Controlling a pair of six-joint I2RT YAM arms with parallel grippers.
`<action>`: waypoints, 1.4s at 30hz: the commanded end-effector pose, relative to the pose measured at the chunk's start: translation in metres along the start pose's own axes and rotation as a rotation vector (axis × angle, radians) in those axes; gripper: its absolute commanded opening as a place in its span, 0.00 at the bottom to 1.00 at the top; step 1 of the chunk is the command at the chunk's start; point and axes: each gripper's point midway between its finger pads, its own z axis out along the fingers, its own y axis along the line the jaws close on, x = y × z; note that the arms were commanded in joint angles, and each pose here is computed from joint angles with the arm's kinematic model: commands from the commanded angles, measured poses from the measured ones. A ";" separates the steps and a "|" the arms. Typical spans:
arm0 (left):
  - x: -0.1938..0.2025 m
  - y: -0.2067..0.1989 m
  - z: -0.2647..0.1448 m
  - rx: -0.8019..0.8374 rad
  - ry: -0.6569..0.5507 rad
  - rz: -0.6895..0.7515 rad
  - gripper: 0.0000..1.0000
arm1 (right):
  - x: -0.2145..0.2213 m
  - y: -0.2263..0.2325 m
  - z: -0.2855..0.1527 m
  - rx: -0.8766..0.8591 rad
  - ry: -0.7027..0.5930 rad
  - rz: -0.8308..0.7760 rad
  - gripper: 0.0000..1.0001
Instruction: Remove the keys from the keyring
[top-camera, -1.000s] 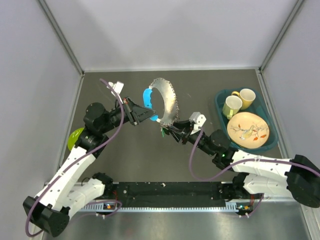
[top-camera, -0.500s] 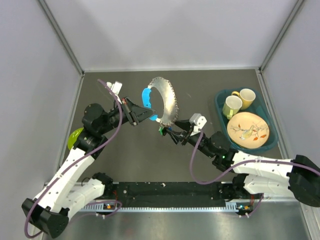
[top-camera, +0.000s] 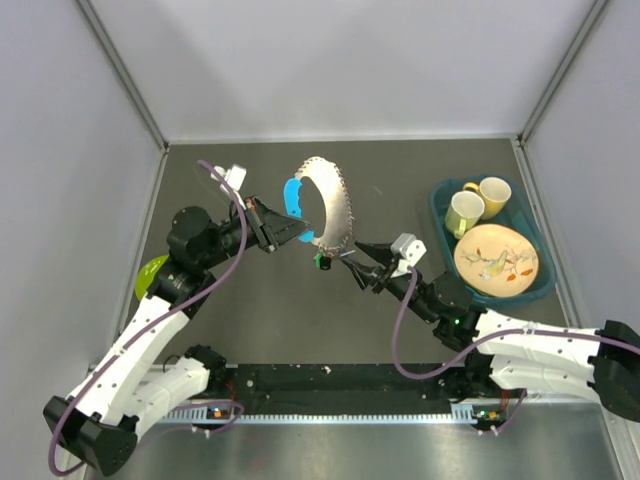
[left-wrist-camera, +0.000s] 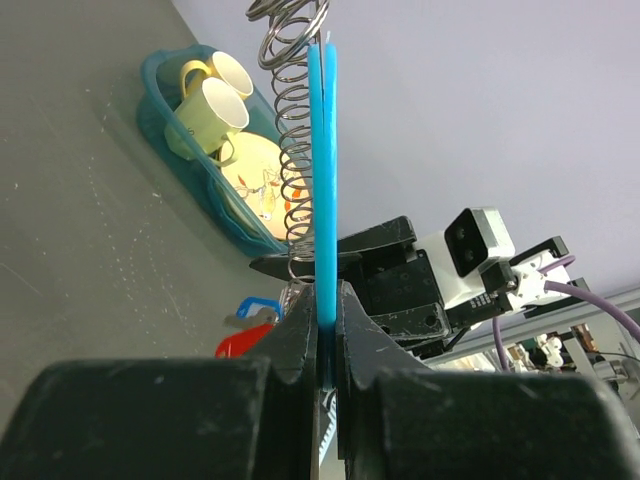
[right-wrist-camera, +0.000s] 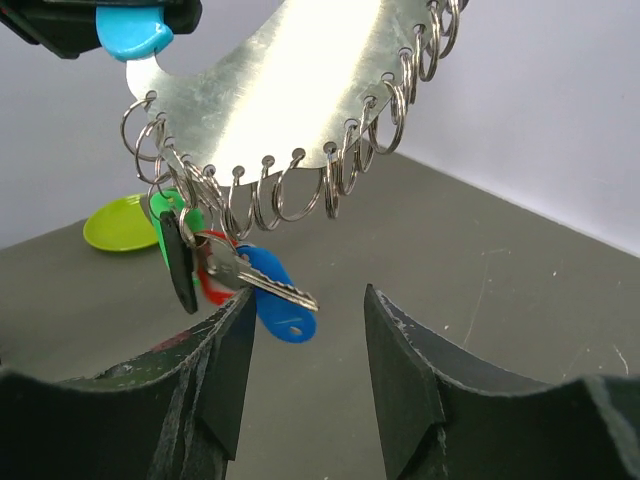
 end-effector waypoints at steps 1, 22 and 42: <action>-0.022 -0.027 -0.001 0.066 -0.065 0.084 0.00 | -0.016 0.002 -0.001 -0.006 -0.041 -0.001 0.48; -0.018 -0.020 0.001 0.052 -0.032 0.145 0.00 | -0.016 0.010 -0.013 -0.052 -0.062 0.037 0.50; -0.022 -0.041 -0.001 0.131 -0.046 0.125 0.00 | -0.020 0.022 -0.006 -0.115 -0.079 0.041 0.52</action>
